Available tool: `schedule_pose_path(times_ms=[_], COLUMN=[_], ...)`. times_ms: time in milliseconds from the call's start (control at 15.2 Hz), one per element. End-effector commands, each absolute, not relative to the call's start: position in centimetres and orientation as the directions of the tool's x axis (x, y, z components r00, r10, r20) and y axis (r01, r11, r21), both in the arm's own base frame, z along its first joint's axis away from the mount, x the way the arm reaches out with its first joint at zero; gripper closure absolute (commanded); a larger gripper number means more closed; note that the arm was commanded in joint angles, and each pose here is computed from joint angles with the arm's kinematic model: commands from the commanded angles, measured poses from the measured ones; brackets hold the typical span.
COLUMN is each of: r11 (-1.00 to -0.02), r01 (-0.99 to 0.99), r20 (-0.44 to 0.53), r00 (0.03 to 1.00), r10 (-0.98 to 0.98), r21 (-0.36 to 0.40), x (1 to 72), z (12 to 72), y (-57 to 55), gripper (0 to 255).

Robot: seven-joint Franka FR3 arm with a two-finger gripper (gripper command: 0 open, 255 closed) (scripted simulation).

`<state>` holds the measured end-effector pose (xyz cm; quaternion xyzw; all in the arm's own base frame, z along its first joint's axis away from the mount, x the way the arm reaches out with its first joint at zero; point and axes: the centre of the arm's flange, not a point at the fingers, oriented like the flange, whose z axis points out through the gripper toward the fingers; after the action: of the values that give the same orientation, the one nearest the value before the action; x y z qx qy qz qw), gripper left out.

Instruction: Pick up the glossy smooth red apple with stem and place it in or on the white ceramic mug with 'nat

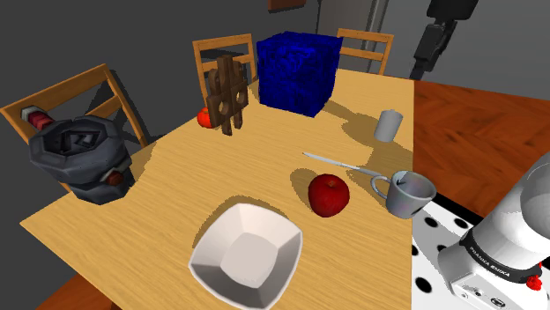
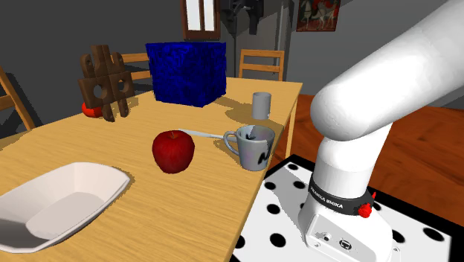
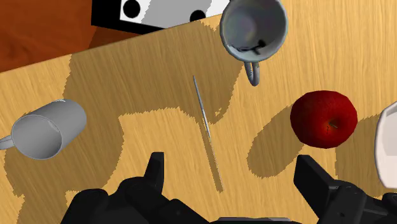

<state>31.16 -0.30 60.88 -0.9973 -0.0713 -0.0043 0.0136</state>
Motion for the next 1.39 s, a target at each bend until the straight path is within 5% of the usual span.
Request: schedule_pose_path(times_ms=[0,660,1320], r11=[-0.989,-0.96,-0.759], r01=[0.142,-0.279,-0.65], r20=[0.011,-0.049,-0.107], r00=[0.99,0.96,0.757], r10=[0.142,-0.277,-0.645], r21=[-0.027,-0.037,-0.023], x=[31.2,30.6,33.8], z=[60.9,52.8,44.8], y=[-0.3,9.7,19.2], gripper=[0,0,0])
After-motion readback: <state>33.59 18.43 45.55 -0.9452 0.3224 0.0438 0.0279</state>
